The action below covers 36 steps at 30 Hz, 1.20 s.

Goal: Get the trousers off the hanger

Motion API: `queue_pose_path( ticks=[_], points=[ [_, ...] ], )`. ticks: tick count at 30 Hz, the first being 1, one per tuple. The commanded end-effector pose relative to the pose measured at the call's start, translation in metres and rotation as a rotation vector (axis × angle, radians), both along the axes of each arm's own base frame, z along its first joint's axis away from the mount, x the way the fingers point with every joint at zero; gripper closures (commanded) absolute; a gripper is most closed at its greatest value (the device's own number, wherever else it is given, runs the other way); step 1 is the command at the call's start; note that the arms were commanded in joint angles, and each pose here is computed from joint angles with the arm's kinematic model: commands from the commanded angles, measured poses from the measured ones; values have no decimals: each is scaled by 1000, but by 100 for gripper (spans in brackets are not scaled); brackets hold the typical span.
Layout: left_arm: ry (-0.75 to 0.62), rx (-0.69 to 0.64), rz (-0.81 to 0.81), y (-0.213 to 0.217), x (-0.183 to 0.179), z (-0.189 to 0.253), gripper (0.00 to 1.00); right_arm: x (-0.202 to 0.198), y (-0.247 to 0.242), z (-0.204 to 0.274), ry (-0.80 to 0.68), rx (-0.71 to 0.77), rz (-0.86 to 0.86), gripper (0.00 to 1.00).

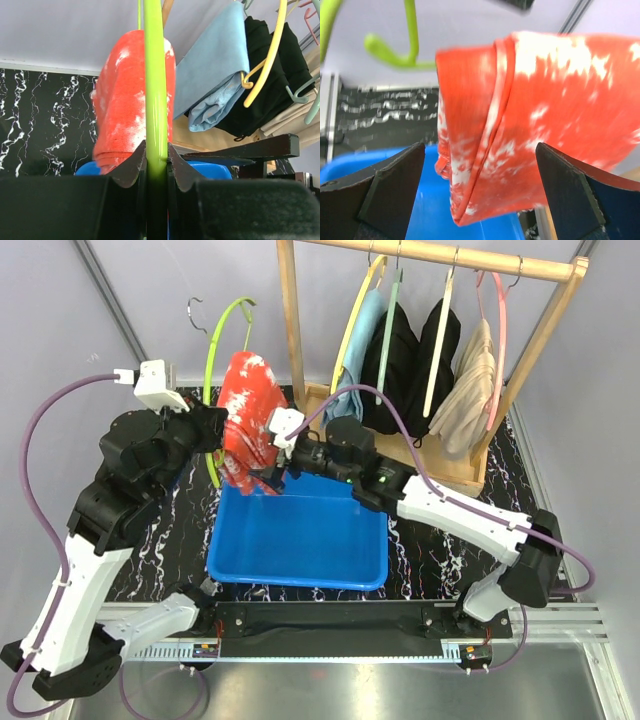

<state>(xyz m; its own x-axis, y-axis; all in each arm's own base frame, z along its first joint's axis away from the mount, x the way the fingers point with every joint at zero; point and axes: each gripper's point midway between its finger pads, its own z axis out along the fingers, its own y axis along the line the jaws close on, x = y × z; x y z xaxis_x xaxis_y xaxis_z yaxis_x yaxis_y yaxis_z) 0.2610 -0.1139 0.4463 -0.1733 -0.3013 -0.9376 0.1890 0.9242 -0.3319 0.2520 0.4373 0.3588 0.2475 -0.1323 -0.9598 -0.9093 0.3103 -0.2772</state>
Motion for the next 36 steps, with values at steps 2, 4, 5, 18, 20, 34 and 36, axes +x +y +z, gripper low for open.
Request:
queue_pose_path(
  ticks=[2, 4, 5, 18, 20, 34, 36],
  points=[
    [-245, -190, 50, 16, -10, 75, 100, 2, 20, 58, -59, 213, -105, 0],
    [-244, -194, 45, 16, -12, 75, 100, -3, 27, 59, -87, 221, -125, 0],
    [-244, -197, 42, 15, -13, 74, 100, 4, 28, 58, -95, 225, -159, 0],
    [-240, -235, 4, 13, -25, 73, 100, 24, 47, 46, -77, 207, -222, 3],
    [-241, -237, -1, 14, -27, 73, 100, 30, 48, 42, -83, 192, -244, 11],
    [-183, -153, 40, 29, -36, 29, 100, 28, 36, 116, -289, 118, -183, 100],
    [-157, -137, 58, 30, -33, 13, 100, 25, 25, 159, -316, 181, -162, 100]
  ],
)
